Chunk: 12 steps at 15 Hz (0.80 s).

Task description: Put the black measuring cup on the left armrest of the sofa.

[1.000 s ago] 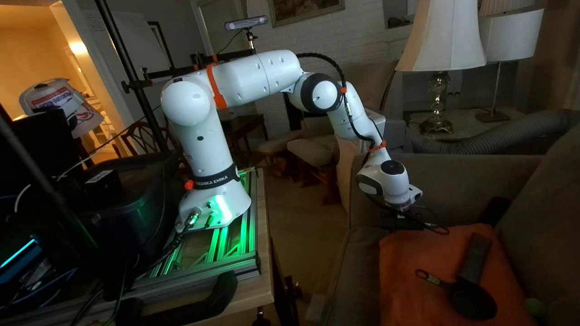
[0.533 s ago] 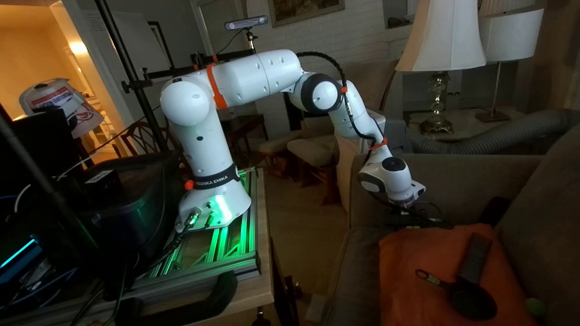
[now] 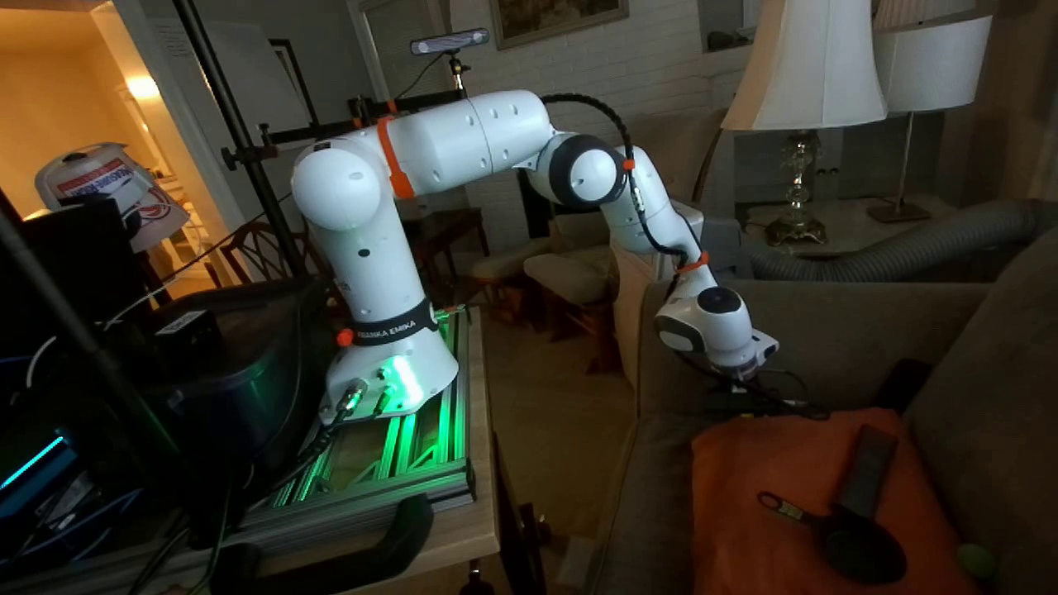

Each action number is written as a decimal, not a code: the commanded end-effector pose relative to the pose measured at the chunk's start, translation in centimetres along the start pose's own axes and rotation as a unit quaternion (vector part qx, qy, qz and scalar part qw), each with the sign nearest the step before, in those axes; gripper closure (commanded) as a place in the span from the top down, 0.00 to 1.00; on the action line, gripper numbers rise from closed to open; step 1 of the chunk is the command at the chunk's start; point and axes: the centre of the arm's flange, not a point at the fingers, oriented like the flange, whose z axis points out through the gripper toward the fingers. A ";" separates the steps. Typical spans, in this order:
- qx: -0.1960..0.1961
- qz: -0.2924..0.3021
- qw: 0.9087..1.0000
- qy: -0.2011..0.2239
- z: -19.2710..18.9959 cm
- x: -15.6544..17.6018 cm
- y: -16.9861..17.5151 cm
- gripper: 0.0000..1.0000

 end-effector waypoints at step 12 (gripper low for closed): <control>-0.043 0.015 0.999 0.007 2.3 1.4 3.0 0.00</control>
